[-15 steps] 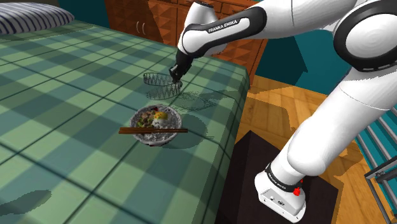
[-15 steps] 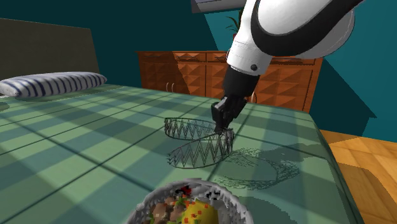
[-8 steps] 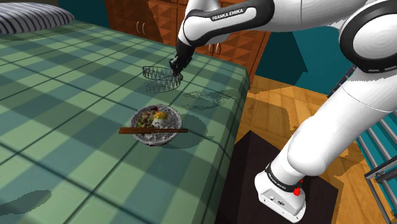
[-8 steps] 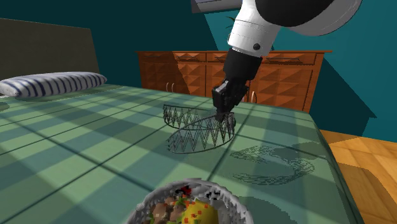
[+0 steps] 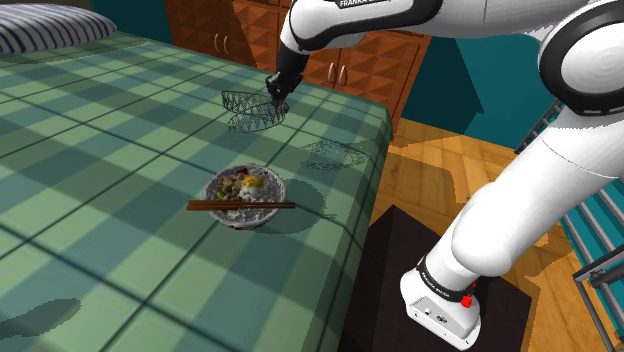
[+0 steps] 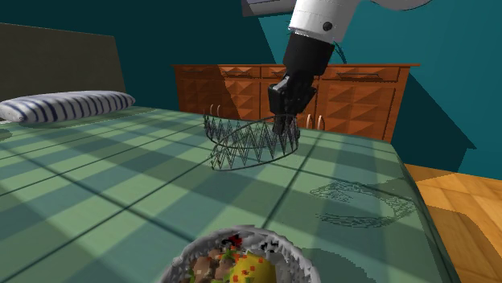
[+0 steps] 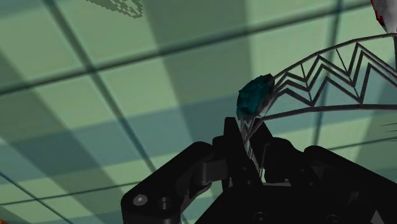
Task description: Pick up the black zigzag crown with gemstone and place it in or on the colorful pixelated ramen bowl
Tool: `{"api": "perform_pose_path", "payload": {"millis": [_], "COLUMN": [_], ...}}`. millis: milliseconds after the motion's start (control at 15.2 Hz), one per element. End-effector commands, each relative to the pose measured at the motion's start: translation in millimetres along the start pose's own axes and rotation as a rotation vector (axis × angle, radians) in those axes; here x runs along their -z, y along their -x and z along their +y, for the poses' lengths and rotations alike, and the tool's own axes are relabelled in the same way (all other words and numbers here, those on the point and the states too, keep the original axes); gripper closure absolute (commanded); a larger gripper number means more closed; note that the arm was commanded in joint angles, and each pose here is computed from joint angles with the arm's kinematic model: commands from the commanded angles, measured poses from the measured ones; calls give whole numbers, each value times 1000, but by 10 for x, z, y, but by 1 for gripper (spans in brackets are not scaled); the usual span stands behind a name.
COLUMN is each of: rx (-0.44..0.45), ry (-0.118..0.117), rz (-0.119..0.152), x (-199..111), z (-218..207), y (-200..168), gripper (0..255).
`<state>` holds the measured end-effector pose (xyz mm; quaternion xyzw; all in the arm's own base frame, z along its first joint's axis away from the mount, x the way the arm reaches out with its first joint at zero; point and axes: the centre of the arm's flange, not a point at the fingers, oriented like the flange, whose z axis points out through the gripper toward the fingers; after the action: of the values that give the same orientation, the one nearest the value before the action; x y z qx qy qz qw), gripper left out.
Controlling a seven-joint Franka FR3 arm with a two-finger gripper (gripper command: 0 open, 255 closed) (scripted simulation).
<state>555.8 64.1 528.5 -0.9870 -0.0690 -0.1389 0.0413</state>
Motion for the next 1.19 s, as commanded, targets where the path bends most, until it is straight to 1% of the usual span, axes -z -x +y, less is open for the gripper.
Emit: {"api": "perform_pose_path", "payload": {"millis": [0, 924, 990, 1122], "rx": [0, 0, 0, 0], "ry": [0, 0, 0, 0], "rz": [0, 0, 0, 0], "x": [77, 295, 306, 205], "z": [-3, -1505, -1587, -1580], "y": [-11, 1043, 1100, 1130], "gripper": [255, 255, 255, 255]}}
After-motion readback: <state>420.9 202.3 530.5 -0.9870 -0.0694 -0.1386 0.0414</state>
